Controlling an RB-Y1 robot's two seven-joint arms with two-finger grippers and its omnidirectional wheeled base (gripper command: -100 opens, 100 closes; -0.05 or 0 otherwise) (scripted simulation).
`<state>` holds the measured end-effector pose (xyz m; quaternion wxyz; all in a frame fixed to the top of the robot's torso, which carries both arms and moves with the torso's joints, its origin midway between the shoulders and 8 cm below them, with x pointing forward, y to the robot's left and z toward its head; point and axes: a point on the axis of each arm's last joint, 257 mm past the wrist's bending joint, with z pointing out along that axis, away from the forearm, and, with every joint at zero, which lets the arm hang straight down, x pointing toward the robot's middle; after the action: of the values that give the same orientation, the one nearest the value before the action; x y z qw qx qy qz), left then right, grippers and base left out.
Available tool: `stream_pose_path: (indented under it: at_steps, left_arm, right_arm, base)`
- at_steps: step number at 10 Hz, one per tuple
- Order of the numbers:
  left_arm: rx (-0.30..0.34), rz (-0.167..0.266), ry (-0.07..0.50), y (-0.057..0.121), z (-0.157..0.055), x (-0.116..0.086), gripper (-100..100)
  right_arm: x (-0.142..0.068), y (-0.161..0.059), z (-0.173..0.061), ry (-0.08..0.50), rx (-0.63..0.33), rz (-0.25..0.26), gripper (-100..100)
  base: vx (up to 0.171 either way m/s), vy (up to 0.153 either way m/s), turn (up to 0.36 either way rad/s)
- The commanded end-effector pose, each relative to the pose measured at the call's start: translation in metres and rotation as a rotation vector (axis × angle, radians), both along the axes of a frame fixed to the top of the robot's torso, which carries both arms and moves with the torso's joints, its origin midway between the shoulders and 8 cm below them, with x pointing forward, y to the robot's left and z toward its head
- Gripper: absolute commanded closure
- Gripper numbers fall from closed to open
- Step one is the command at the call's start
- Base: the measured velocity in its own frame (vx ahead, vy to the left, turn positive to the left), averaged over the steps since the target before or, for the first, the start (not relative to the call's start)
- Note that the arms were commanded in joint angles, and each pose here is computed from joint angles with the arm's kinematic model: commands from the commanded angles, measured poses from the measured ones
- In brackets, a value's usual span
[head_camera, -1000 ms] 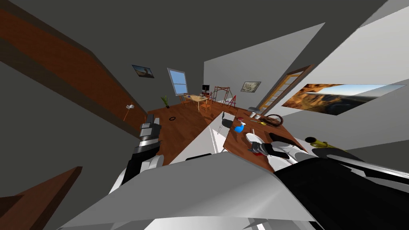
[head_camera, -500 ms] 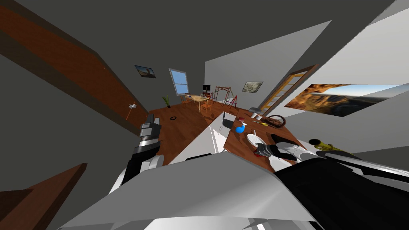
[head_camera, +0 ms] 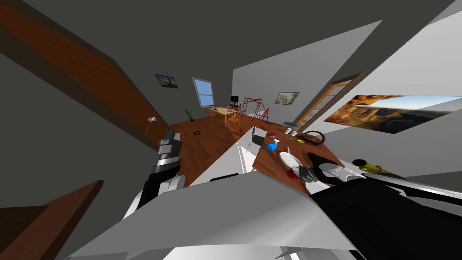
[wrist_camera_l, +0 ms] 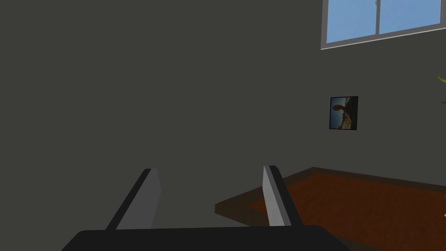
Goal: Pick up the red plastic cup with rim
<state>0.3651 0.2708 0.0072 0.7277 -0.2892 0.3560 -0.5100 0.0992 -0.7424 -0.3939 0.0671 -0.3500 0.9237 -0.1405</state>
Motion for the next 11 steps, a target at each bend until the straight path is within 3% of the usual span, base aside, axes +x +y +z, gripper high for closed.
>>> stream_pose_path:
  at_steps: [1,2,3,4,5,6,7,11]
  left_arm:
    - [0.0,0.0,0.0,0.0,0.0,0.0,0]
    - [0.0,0.0,0.0,0.0,0.0,0.0,0]
    - [0.0,0.0,0.0,0.0,0.0,0.0,0]
    - [0.0,0.0,0.0,0.0,0.0,0.0,0]
    - [0.0,0.0,0.0,0.0,0.0,0.0,0]
    - [0.0,0.0,0.0,0.0,0.0,0.0,0]
    - [0.0,0.0,0.0,0.0,0.0,0.0,0]
    - [0.0,0.0,0.0,0.0,0.0,0.0,0]
  right_arm:
    - [-0.005,0.001,0.003,0.008,-0.002,0.001,-100]
    - [-0.004,0.001,0.002,0.008,0.001,0.003,-100]
    - [-0.004,0.001,0.002,0.007,0.0,0.002,0]
    - [-0.011,0.005,-0.011,0.01,0.0,-0.007,-100]
    - [-0.016,0.01,-0.021,0.012,0.001,-0.014,-100]
    - [-0.014,0.007,-0.013,0.012,0.003,-0.009,-100]
    - [-0.015,0.007,-0.014,0.011,0.001,-0.01,100]
    - [-0.015,0.007,-0.014,0.01,0.002,-0.012,100]
  base:
    - [-0.007,-0.006,0.0]
    - [0.0,0.0,0.0]
    - [0.0,0.0,0.0]
    - [0.016,-0.027,0.054]
    - [0.028,-0.069,0.083]
    - [0.013,-0.037,0.02]
    - [0.002,-0.006,-0.001]
    - [0.0,0.0,-0.004]
